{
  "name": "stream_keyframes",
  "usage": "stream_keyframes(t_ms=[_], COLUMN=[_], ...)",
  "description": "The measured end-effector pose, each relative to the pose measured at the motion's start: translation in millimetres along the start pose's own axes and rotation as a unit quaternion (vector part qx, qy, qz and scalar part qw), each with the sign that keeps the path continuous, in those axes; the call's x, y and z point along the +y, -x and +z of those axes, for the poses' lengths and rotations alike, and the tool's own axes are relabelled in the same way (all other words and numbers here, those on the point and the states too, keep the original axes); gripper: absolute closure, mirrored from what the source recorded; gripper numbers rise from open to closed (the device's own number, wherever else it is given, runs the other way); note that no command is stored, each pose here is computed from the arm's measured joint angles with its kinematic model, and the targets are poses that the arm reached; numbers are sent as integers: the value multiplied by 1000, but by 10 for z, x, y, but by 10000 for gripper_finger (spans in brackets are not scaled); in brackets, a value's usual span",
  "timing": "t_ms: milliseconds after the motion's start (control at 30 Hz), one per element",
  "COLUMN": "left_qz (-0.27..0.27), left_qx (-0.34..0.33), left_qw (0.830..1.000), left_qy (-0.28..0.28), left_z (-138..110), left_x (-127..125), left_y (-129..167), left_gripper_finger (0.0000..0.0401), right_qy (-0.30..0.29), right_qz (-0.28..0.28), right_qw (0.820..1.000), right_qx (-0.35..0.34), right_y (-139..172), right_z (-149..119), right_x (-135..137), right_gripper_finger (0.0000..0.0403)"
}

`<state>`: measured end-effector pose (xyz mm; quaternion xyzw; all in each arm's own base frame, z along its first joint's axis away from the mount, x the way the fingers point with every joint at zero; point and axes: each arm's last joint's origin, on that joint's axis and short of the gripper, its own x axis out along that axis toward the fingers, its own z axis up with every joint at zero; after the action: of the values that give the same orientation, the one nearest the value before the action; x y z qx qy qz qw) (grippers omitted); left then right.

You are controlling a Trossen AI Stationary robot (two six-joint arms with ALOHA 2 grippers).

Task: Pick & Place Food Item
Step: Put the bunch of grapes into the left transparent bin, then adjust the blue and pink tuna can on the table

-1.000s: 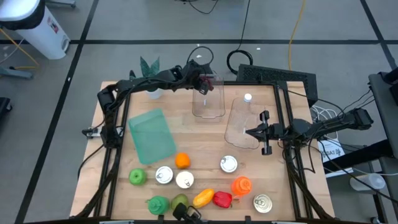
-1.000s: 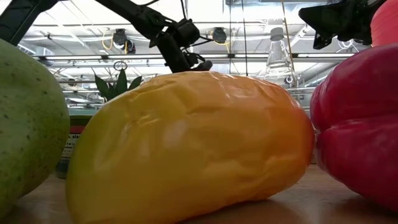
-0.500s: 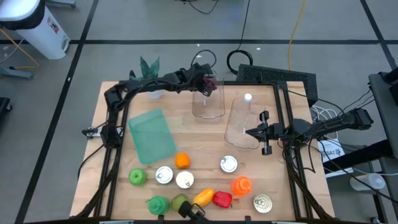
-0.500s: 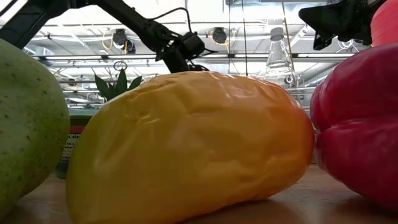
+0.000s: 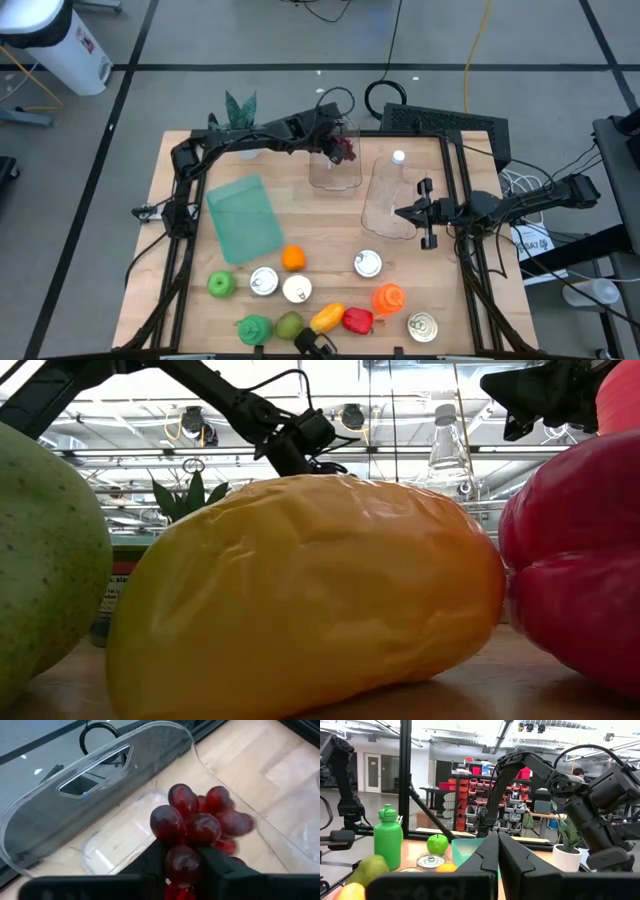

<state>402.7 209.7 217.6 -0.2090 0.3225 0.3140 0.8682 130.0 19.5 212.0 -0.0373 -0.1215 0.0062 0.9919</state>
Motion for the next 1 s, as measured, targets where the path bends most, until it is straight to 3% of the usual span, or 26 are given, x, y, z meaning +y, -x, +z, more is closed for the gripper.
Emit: stream_keyframes(t_ms=[400,667,833,1000], left_qz=[-3,-15,-64,-85], left_qx=[-12,-22,-25,-64], left_qw=[1000,999,998,988], left_qy=[11,18,-3,-114], left_z=[42,119,220,279], left_x=[-14,-25,-135,-355], left_y=[64,225,639,1495], left_gripper_finger=[169,105,101,162], right_qy=[0,0,0,1], right_qz=[0,0,1,2], right_qw=[1000,1000,1000,1000], right_qx=[2,2,4,8], right_y=[0,0,-2,-4], right_z=[-5,-4,-9,-19], right_x=[1,1,2,4], right_gripper_finger=[403,403,403,403])
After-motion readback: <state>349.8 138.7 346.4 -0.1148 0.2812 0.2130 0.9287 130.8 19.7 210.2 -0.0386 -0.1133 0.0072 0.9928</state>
